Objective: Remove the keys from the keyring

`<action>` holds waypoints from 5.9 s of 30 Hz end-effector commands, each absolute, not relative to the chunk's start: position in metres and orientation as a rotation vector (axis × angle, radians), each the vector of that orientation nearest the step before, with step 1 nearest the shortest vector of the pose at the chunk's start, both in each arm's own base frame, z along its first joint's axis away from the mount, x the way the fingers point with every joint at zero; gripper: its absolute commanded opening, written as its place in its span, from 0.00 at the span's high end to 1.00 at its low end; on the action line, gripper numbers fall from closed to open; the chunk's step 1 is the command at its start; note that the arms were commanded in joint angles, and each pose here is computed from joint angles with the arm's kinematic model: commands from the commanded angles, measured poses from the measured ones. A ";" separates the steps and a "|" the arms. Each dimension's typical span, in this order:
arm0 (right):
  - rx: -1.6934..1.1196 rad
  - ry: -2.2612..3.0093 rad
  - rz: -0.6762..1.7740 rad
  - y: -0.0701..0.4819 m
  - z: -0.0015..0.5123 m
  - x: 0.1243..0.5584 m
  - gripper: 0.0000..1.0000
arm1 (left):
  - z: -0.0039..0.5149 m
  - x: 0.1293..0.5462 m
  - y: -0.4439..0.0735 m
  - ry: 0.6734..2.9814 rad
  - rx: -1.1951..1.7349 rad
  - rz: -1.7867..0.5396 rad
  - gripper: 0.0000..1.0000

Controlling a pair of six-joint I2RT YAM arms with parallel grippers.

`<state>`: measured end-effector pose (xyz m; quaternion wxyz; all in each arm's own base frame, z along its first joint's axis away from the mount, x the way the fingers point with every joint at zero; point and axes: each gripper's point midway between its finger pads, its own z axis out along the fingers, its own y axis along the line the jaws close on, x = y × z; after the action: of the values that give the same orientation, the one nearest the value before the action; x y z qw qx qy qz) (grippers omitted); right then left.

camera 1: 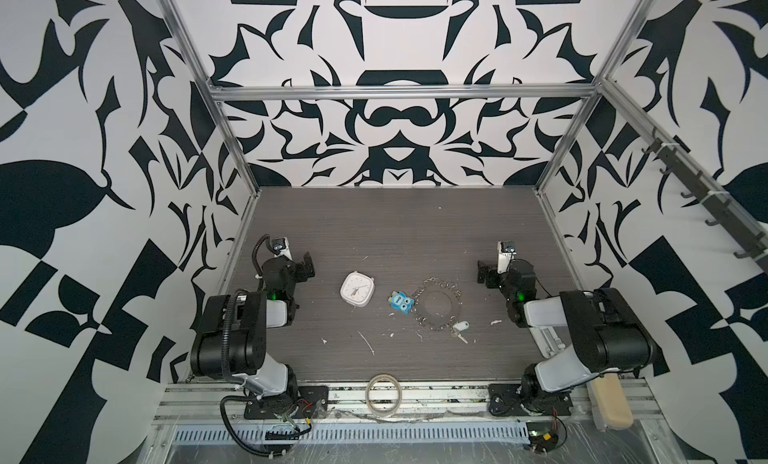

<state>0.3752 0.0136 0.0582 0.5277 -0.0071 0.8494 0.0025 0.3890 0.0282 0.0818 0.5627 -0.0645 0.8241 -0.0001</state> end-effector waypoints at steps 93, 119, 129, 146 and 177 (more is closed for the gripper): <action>0.440 2.470 0.273 0.035 0.132 0.300 0.04 | 0.111 0.309 -0.359 2.594 0.805 -0.416 0.14; 0.439 2.661 0.531 0.074 0.093 0.270 0.09 | 0.036 0.307 -0.393 2.659 0.986 -0.451 0.49; 0.411 2.643 0.605 0.084 0.088 0.270 0.11 | 0.027 0.306 -0.396 2.648 0.991 -0.436 0.56; 0.167 2.787 0.595 0.136 0.069 0.223 0.35 | 0.018 0.307 -0.404 2.637 1.001 -0.463 0.73; 0.059 2.808 0.476 0.145 0.067 0.225 0.70 | 0.034 0.348 -0.402 2.551 1.015 -0.451 0.63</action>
<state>0.2145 0.1393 0.0565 0.1269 0.0053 0.9795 0.1565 0.3493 -0.4053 0.0286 0.1830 0.3582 0.9015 -0.1595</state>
